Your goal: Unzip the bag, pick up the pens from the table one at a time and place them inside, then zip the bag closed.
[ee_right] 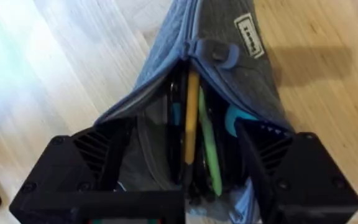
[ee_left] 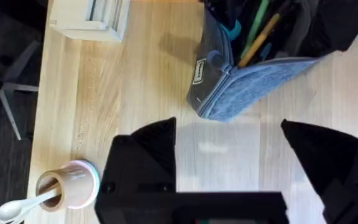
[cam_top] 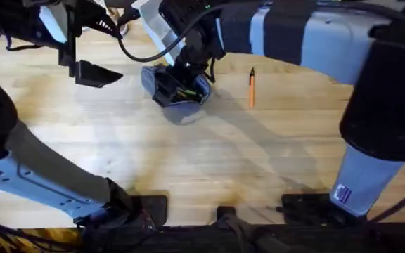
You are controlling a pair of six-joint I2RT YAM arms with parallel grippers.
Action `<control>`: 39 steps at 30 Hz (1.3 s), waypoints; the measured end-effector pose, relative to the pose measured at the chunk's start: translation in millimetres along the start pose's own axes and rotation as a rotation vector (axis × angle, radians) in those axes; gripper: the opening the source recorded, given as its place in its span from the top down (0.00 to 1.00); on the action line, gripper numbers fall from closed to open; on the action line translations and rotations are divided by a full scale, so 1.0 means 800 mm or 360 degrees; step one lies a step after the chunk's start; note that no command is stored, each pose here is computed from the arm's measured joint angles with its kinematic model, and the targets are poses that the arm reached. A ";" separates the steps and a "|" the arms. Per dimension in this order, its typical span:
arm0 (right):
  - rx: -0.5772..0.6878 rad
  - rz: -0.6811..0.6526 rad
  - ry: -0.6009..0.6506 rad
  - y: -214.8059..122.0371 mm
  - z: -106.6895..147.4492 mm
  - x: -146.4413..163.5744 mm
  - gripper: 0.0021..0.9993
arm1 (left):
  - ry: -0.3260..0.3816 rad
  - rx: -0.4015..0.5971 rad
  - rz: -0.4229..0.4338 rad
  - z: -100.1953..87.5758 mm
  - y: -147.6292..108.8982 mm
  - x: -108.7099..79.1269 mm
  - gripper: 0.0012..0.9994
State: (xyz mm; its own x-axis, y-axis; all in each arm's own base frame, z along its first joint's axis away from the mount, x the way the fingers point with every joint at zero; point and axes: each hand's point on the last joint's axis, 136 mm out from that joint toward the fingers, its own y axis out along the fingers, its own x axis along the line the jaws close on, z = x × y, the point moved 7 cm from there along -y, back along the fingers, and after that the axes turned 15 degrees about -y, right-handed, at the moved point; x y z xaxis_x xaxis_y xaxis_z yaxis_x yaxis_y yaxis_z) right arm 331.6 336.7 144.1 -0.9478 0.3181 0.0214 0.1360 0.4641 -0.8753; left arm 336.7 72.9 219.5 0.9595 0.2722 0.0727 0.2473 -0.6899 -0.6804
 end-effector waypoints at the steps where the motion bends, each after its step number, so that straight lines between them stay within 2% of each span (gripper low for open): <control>1: 0.0010 0.0006 0.0002 -0.005 0.001 0.001 0.00 | 0.0000 0.0000 0.0000 0.000 0.000 0.000 0.01; 5: 0.0003 0.0044 0.0003 -0.049 -0.001 0.005 0.00 | 0.0000 0.0000 0.0000 0.000 0.000 0.000 0.01; 10: -0.0122 0.0152 0.0006 -0.135 -0.008 0.007 0.00 | 0.0000 0.0000 0.0000 0.000 0.000 0.000 0.01; 13: -0.0110 0.0253 0.0038 -0.178 0.004 0.005 0.00 | 0.0000 0.0000 0.0000 0.000 0.000 0.000 0.01; 16: -0.0026 0.0319 0.0101 -0.201 0.026 -0.002 0.00 | 0.0000 0.0000 0.0000 0.000 0.000 0.000 0.01; 21: 0.0171 0.0327 0.0283 -0.209 0.067 -0.018 0.00 | 0.0000 0.0000 0.0000 0.000 0.000 0.000 0.01; 29: 0.0302 0.0349 0.0536 -0.210 0.118 -0.049 0.00 | 0.0000 0.0000 0.0000 0.000 0.000 0.000 0.01; 34: 0.0431 0.0312 0.0691 -0.190 0.165 -0.056 0.00 | 0.0000 0.0000 0.0000 0.000 0.000 0.000 0.01; 39: 0.0393 0.0381 0.0817 -0.154 0.190 -0.067 0.00 | 0.0000 0.0000 0.0000 0.000 0.000 0.000 0.01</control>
State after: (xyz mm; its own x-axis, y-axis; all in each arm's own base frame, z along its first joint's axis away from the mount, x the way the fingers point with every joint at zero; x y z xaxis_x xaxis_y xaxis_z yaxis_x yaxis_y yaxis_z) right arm 322.0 136.3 177.4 -0.6313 0.7754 -0.0136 0.1991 0.1451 -0.9692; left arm 336.7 72.9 219.5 0.9595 0.2722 0.0727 0.2473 -0.6899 -0.6804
